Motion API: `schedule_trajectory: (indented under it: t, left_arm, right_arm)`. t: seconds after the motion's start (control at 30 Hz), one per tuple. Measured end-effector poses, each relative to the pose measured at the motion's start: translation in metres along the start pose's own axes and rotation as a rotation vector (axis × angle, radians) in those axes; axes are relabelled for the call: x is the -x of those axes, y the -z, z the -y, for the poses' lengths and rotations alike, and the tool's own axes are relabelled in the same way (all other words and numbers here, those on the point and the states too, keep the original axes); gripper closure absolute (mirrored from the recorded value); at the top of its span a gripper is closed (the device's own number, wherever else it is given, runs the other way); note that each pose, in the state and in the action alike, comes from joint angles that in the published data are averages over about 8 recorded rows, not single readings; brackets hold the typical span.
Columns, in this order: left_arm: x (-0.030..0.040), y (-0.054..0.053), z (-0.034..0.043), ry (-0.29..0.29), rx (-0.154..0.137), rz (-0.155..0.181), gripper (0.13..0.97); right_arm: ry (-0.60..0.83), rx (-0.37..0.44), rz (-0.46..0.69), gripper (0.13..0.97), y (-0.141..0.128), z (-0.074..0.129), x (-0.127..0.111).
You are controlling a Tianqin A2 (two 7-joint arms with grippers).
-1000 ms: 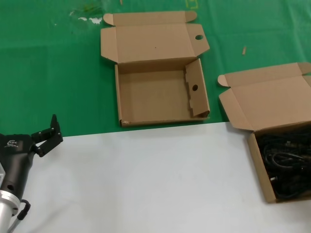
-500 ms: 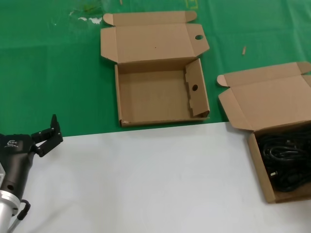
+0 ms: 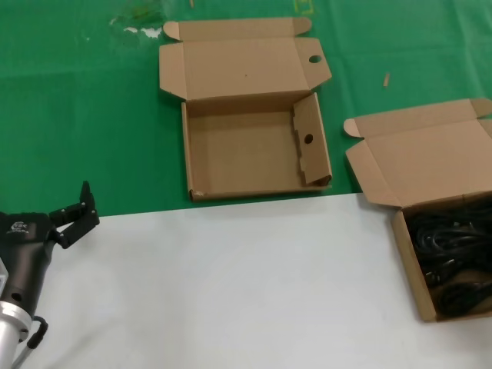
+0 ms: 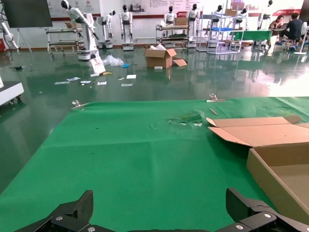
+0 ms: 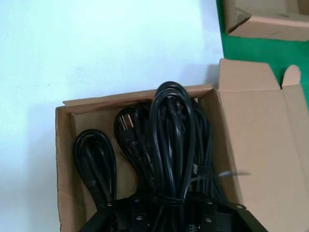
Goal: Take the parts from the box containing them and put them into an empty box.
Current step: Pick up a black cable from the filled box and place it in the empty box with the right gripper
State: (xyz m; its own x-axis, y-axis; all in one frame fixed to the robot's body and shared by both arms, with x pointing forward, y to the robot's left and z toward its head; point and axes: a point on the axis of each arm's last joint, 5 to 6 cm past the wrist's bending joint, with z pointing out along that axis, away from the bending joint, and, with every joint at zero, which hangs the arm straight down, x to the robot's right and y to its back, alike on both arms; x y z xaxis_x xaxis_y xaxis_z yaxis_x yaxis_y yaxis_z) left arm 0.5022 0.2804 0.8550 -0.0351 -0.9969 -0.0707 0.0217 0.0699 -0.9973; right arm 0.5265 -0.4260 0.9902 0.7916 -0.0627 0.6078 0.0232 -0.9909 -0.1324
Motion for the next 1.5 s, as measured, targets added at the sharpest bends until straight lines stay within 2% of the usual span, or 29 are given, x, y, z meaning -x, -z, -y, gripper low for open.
schedule_trajectory:
  t: [0.2, 0.33, 0.53, 0.77, 1.17, 1.3, 1.5]
  left_arm:
    - [0.0000, 0.000, 0.0000, 0.000, 0.000, 0.000, 0.132]
    - [0.0000, 0.000, 0.0000, 0.000, 0.000, 0.000, 0.132]
    - [0.0000, 0.000, 0.0000, 0.000, 0.000, 0.000, 0.132]
    - [0.0000, 0.000, 0.0000, 0.000, 0.000, 0.000, 0.132]
    - [0.0000, 0.000, 0.0000, 0.000, 0.000, 0.000, 0.132]
    - [0.0000, 0.000, 0.0000, 0.000, 0.000, 0.000, 0.132]
    - [0.0000, 0.000, 0.0000, 0.000, 0.000, 0.000, 0.132]
  right_arm:
    - [0.020, -0.036, -0.064, 0.946, 0.013, 0.016, -0.014]
    - [0.046, -0.103, -0.125, 0.953, 0.007, 0.037, -0.031]
    - [0.115, -0.209, -0.184, 0.953, -0.028, 0.075, -0.064]
    - [0.202, -0.294, -0.223, 0.953, -0.072, 0.126, -0.103]
    - [0.322, -0.423, -0.231, 0.954, -0.120, 0.217, -0.151]
    - [0.346, -0.435, -0.229, 0.954, -0.126, 0.229, -0.156]
    - [0.350, -0.421, -0.232, 0.954, -0.125, 0.223, -0.155]
